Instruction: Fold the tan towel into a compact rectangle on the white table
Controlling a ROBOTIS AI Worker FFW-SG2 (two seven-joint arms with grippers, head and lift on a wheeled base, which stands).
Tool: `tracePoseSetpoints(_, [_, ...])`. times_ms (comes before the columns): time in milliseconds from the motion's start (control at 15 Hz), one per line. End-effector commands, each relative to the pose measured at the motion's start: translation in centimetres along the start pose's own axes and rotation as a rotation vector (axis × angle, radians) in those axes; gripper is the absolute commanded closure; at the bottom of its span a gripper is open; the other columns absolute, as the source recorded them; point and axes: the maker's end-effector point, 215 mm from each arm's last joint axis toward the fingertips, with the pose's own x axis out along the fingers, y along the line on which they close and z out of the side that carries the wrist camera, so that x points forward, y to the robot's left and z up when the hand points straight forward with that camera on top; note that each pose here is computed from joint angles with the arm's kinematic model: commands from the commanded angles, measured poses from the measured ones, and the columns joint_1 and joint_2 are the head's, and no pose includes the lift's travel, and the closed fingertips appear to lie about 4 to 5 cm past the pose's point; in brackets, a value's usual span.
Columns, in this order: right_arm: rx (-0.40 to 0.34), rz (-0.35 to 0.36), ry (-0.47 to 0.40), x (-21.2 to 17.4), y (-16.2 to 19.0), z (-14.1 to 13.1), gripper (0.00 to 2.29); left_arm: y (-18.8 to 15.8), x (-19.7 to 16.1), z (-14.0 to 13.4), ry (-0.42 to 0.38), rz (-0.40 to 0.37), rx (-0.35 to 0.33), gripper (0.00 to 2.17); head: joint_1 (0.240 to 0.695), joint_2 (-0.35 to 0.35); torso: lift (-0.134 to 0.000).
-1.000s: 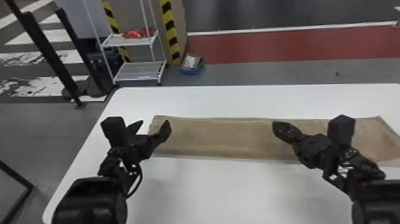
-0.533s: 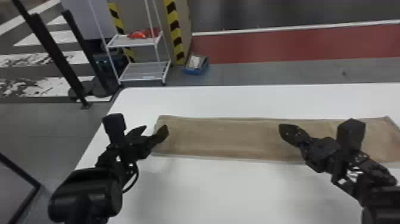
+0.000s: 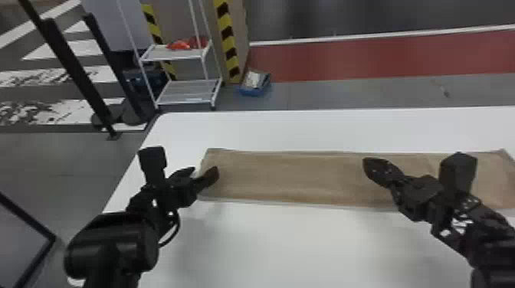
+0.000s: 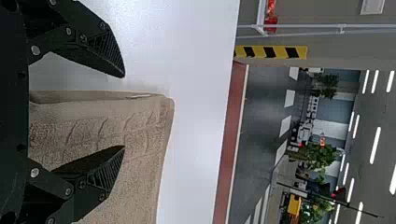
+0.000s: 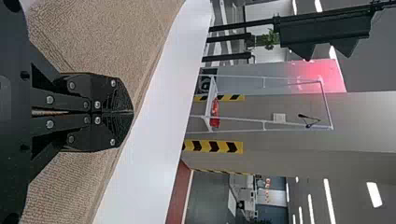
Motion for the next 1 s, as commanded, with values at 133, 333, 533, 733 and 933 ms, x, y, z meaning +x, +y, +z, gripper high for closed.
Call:
tracePoseSetpoints(133, [-0.001, -0.003, 0.000, -0.2, -0.1, -0.1, 1.69, 0.1, 0.2, -0.5, 0.034, 0.004, 0.004, 0.42, 0.695, 0.191, -0.125])
tracePoseSetpoints(333, [0.003, -0.004, -0.001, -0.3, -0.2, -0.2, 1.69, 0.3, 0.2, -0.9, 0.051, 0.008, -0.001, 0.75, 0.695, 0.190, -0.125])
tracePoseSetpoints(533, [0.003, -0.006, -0.001, -0.2, -0.4, -0.1, 1.69, 0.1, 0.0, -0.3, 0.038, 0.014, -0.008, 1.06, 0.695, 0.191, -0.125])
tracePoseSetpoints(733, [0.006, -0.013, -0.010, -0.5, -0.6, -0.1, 1.69, -0.5, -0.5, -0.3, 0.082, 0.013, -0.032, 1.29, 0.695, 0.189, -0.125])
tracePoseSetpoints(933, [0.008, -0.024, -0.012, -1.0, -1.2, -0.2, 1.69, -2.5, -1.2, 2.2, 0.067, 0.006, -0.020, 1.29, 0.695, 0.178, -0.125])
